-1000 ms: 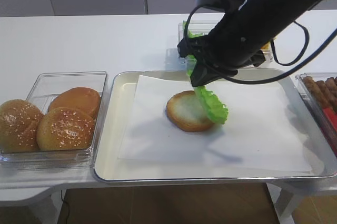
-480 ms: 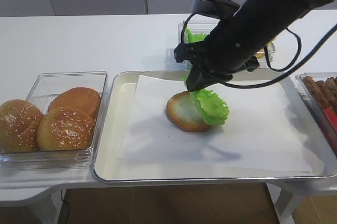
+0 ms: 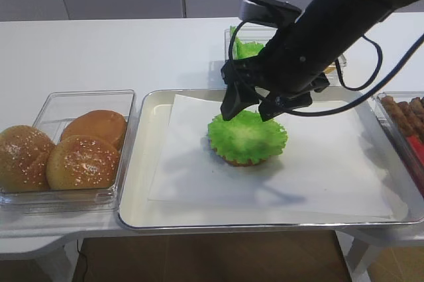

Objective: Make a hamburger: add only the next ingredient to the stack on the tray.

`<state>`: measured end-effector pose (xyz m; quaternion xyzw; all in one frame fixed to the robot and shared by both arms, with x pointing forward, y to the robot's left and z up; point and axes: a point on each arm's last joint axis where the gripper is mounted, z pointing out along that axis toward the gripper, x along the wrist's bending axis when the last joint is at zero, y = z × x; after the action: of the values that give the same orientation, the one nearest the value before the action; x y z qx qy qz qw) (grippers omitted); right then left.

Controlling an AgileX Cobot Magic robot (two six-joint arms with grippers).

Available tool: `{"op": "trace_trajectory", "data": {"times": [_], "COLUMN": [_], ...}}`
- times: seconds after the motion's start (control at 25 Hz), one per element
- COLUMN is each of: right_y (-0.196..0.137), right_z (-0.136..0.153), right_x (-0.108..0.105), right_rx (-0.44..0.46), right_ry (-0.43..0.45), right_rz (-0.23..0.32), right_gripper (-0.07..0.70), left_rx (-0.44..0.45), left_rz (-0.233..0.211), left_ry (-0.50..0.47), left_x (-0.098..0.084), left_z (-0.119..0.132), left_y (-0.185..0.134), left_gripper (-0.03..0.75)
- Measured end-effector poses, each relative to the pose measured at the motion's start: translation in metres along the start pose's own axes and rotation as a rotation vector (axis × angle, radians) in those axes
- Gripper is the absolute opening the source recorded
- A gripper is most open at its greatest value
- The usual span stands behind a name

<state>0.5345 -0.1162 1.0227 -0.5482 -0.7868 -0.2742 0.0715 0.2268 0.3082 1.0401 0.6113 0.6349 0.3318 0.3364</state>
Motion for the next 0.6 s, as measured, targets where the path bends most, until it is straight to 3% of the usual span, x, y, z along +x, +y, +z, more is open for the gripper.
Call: {"op": "trace_trajectory", "data": {"times": [0.12,0.24,0.4,0.6], "right_y": [-0.001,-0.003,-0.003,-0.013], "right_z": [-0.010,-0.025,-0.054,-0.102], "right_x": [0.000,-0.005,-0.033,-0.077], "right_rx": [-0.011,-0.012,-0.030,-0.067], "right_ry": [-0.037,-0.068,-0.112,-0.249], "right_rz": [-0.039,-0.041,0.028,0.101], "right_gripper": [0.546,0.549,0.533,0.507], "left_rx": [0.000,0.000,0.000,0.000], "left_rz": [0.000,0.000,0.000,0.000], "left_ry": [0.000,0.000,0.000,0.000], "left_x": [0.000,0.000,0.000,0.000], "left_z": [0.000,0.000,0.000,0.000], "left_y": [0.000,0.000,0.000,0.000], "left_gripper": [0.415,0.415,0.415,0.416]}}
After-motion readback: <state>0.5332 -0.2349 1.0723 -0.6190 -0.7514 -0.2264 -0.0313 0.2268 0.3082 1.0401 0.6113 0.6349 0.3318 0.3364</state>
